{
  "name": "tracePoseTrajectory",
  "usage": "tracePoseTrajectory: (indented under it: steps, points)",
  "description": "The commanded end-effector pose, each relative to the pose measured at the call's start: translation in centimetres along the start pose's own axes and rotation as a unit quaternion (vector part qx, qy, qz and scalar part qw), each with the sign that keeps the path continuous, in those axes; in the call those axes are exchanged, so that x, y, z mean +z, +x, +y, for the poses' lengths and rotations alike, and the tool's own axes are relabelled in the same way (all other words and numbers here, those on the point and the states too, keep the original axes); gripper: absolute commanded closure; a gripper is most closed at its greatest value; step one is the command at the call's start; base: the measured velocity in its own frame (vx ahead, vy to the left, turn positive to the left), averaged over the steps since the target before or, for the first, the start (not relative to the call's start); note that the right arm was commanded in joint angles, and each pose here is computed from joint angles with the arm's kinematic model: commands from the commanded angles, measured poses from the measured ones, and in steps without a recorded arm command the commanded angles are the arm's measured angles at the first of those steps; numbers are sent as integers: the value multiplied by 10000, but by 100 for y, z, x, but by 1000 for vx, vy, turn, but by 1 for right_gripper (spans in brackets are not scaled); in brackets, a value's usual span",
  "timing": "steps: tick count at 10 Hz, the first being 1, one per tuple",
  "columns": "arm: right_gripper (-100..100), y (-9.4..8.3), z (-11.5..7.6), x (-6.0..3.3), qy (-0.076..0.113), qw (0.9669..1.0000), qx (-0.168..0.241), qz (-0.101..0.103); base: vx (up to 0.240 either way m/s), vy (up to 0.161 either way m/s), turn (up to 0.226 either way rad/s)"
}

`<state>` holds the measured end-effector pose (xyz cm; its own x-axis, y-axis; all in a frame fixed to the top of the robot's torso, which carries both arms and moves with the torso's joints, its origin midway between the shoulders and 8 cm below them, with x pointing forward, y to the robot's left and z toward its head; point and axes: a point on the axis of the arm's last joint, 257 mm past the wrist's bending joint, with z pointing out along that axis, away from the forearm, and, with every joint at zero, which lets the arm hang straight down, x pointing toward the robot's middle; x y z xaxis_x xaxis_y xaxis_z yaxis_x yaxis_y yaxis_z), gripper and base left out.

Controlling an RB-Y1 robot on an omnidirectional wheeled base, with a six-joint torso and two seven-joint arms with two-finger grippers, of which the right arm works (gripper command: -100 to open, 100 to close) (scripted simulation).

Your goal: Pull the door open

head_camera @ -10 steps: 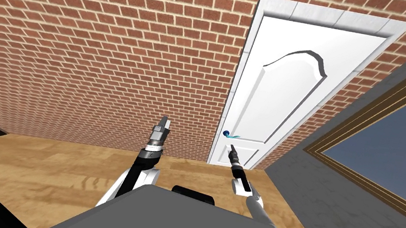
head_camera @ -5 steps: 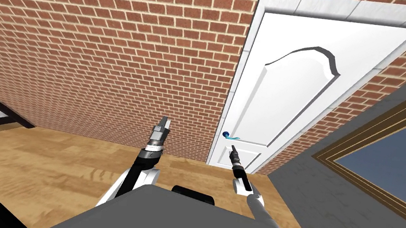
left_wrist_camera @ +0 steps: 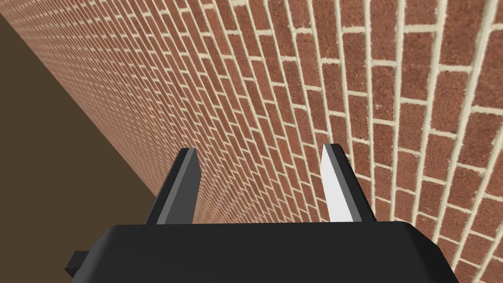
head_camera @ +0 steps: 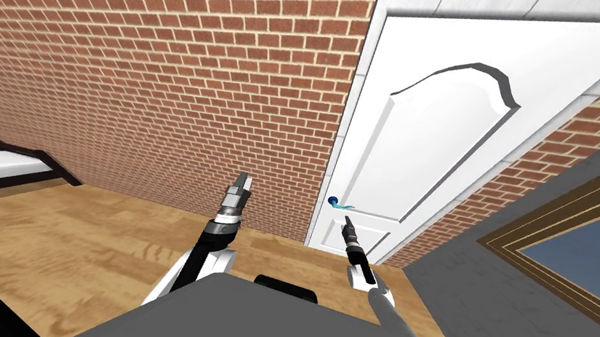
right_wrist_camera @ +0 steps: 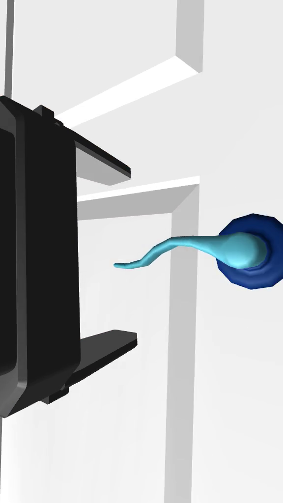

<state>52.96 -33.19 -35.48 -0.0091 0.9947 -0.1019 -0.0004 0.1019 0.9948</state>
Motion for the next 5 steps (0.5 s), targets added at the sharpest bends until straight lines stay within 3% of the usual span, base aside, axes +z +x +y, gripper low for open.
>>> tracePoseTrajectory:
  steps: [1, 3, 5]
  points:
    - [-100, -166, -36, -62, 10, 10000, 19, -96, 180, 77, 144]
    - [-100, -524, -86, -205, 36, 9995, 31, -301, 196, 89, 194]
    - [-100, -618, -96, -244, 41, 9994, 33, -356, 108, 38, 59]
